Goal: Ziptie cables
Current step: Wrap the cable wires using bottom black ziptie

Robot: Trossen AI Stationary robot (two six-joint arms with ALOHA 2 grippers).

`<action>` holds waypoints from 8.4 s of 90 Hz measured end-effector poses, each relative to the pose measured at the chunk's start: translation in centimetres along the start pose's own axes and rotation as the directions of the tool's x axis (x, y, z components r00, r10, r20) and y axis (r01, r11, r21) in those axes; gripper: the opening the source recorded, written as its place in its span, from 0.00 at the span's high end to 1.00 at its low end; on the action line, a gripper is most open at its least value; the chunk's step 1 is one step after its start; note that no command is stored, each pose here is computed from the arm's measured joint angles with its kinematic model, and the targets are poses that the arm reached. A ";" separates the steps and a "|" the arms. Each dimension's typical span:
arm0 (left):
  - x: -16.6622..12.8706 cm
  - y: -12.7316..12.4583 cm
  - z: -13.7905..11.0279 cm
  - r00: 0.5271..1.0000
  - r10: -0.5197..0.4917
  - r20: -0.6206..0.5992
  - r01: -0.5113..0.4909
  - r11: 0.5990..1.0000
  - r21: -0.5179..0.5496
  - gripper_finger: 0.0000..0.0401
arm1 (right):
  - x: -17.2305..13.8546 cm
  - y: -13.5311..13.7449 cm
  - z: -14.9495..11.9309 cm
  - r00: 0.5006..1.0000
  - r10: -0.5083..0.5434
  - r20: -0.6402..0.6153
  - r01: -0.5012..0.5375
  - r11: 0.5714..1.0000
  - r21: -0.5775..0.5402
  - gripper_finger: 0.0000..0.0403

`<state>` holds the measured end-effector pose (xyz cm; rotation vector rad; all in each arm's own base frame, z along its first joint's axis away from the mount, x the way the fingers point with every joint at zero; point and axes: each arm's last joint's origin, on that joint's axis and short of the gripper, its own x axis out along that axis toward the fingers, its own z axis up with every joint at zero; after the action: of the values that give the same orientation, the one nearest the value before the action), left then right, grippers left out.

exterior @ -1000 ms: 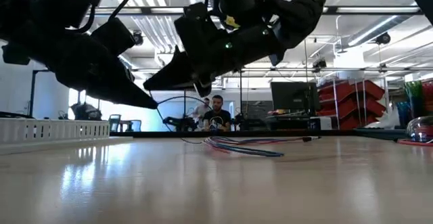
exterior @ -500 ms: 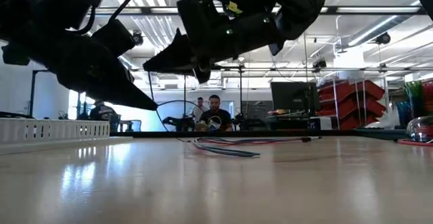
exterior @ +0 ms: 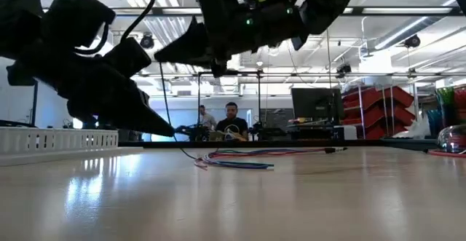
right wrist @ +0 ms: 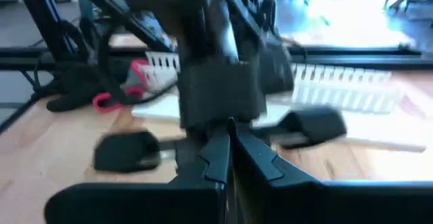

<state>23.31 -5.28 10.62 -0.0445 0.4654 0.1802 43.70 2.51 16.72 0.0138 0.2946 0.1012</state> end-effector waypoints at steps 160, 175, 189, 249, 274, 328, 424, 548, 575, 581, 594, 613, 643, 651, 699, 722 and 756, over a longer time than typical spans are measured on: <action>2.7 -1.0 -1.1 0.998 -0.049 -0.045 0.047 0.998 -0.042 1.00 | -5.2 0.5 7.3 0.987 -0.042 0.152 0.059 0.992 -0.108 1.00; 2.9 -1.1 -1.3 0.997 -0.050 -0.052 0.047 0.998 -0.045 1.00 | -6.3 0.6 8.4 0.985 -0.043 0.168 0.065 0.990 -0.126 1.00; 2.9 -1.1 -1.3 0.997 -0.051 -0.051 0.048 0.998 -0.047 1.00 | -7.5 0.7 9.9 0.973 -0.063 0.220 0.097 0.985 -0.143 1.00; 2.9 -1.1 -1.3 0.998 -0.051 -0.046 0.049 0.998 -0.044 1.00 | -5.7 2.2 3.3 0.989 -0.030 -0.147 0.021 0.998 -0.061 0.77; 2.9 -1.1 -1.3 0.998 -0.052 -0.045 0.050 0.998 -0.047 1.00 | -5.5 3.0 2.7 0.985 -0.017 -0.171 0.014 1.000 -0.019 0.63; 2.9 -1.0 -1.3 0.998 -0.051 -0.044 0.049 0.998 -0.048 1.00 | -2.7 4.0 -7.9 0.925 -0.118 -0.362 0.139 0.990 0.033 0.59; 2.8 -1.0 -1.4 0.997 -0.047 -0.054 0.044 0.998 -0.044 1.00 | -0.1 2.3 -7.6 0.927 -0.172 -0.334 0.173 0.984 -0.027 0.99; 1.2 -1.0 0.6 1.000 -0.022 -0.021 0.022 1.000 -0.013 0.69 | -1.2 2.4 -7.0 0.891 -0.170 -0.421 0.202 0.979 0.033 1.00; 0.5 -1.7 1.3 0.998 0.037 0.041 -0.036 0.999 -0.020 0.64 | -1.3 2.5 -6.5 0.898 -0.168 -0.406 0.195 0.980 0.026 1.00; 0.4 -1.8 1.4 0.996 0.066 0.059 -0.065 0.998 -0.017 0.65 | -1.3 2.5 -6.5 0.898 -0.167 -0.406 0.195 0.980 0.027 1.00; 0.6 -2.0 1.0 0.996 0.063 0.057 -0.062 0.998 -0.014 0.66 | -1.3 2.5 -6.5 0.899 -0.166 -0.406 0.200 0.979 0.042 1.00; 1.7 -2.5 1.2 0.992 0.051 0.113 -0.057 0.997 0.051 0.70 | -1.1 2.5 -5.9 0.903 -0.166 -0.396 0.210 0.975 0.072 1.00; 2.7 -2.9 1.2 0.990 0.120 0.077 -0.130 0.983 0.130 0.76 | -0.7 2.5 -4.7 0.857 -0.174 -0.486 0.267 0.955 0.129 1.00; 2.7 -2.9 1.2 0.990 0.121 0.071 -0.129 0.982 0.135 0.77 | -0.7 2.5 -4.6 0.854 -0.173 -0.490 0.285 0.944 0.164 1.00; 3.4 -3.4 1.3 0.990 0.124 0.069 -0.132 0.981 0.140 0.93 | -0.6 2.6 -4.1 0.858 -0.155 -0.489 0.307 0.919 0.247 1.00; 3.3 -3.2 0.9 0.987 0.144 0.066 -0.151 0.981 0.118 1.00 | -0.5 2.6 -4.0 0.862 -0.156 -0.482 0.296 0.927 0.229 1.00; 3.2 -3.0 0.6 0.988 0.150 0.048 -0.154 0.983 0.101 1.00 | -1.2 2.6 -2.7 0.874 -0.155 -0.461 0.265 0.946 0.185 1.00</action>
<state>26.99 -7.69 9.71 0.0973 0.4373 0.3061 41.54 4.98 14.53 0.2050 0.7627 -0.1562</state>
